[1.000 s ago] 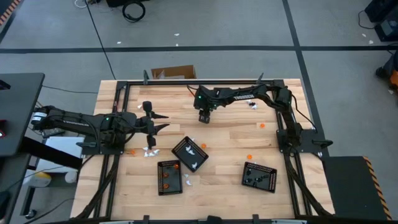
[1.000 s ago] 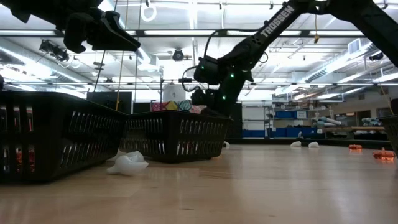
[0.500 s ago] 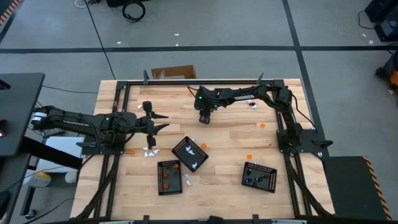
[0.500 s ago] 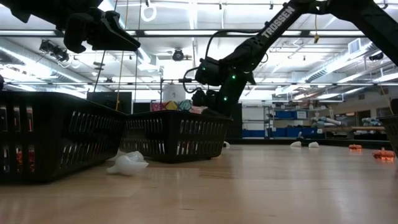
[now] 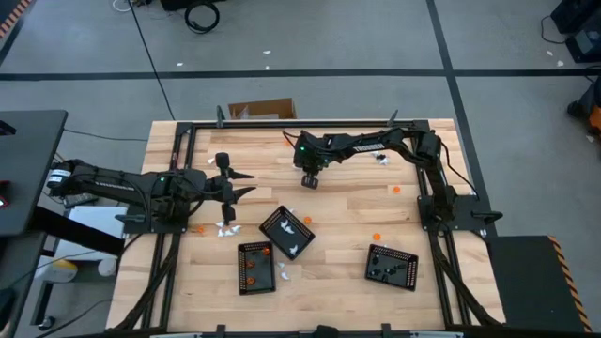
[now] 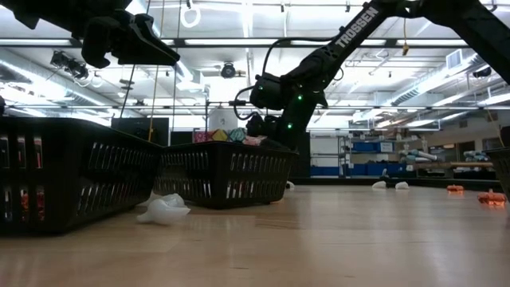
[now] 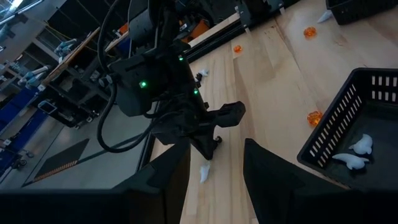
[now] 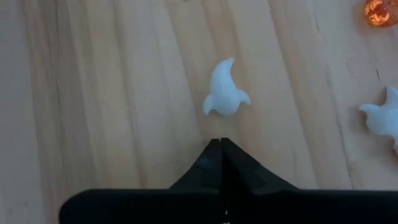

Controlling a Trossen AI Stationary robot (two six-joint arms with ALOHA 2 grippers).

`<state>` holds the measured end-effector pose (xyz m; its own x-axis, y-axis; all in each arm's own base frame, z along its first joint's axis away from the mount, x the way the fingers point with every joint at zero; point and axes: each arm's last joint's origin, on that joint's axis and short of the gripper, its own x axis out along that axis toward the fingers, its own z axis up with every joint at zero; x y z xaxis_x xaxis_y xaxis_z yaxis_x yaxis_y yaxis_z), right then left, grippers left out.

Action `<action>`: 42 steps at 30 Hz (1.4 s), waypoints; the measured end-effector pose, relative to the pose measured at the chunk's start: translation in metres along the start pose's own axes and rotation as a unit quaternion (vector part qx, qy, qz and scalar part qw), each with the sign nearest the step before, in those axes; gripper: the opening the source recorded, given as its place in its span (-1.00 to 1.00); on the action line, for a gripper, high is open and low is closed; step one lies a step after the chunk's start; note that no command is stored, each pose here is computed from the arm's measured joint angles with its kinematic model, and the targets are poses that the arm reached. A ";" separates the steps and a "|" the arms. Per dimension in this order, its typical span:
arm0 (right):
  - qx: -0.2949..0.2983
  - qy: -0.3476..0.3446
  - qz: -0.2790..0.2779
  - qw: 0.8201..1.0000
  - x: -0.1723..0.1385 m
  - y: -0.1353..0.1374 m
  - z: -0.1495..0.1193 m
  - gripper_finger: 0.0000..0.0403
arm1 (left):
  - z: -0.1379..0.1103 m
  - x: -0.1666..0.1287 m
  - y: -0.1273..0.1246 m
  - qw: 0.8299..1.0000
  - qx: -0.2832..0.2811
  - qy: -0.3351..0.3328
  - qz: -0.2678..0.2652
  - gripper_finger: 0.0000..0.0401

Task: Sort Halloween decoration
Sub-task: Put the white ghost toy into the middle black basket, then put the black skeleton toy into the right black basket

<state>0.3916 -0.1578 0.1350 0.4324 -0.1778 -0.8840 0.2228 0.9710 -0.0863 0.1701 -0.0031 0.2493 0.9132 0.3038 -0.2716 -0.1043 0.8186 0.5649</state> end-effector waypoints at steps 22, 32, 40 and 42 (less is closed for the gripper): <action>0.053 -0.069 0.005 0.996 -0.018 0.003 0.030 -0.09 | 0.001 0.000 0.000 1.000 -0.001 -0.003 0.002 -0.22; 0.073 0.030 -0.027 0.997 -0.034 0.006 0.014 -0.10 | 0.001 0.000 0.001 1.000 -0.004 -0.006 0.003 -0.22; 0.109 0.048 -0.001 0.993 -0.028 -0.007 0.004 -0.06 | 0.001 0.000 0.001 1.000 -0.005 -0.005 0.003 -0.22; 0.104 0.050 0.002 0.993 -0.020 -0.001 -0.003 -0.06 | 0.001 0.000 0.001 1.000 -0.005 -0.005 0.003 -0.22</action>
<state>0.3798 -0.1546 0.1510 0.3464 -0.1480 -0.9263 0.4018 0.9157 0.0040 0.1704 -0.0031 0.2505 0.9165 0.3035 -0.2604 -0.1138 0.8221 0.5579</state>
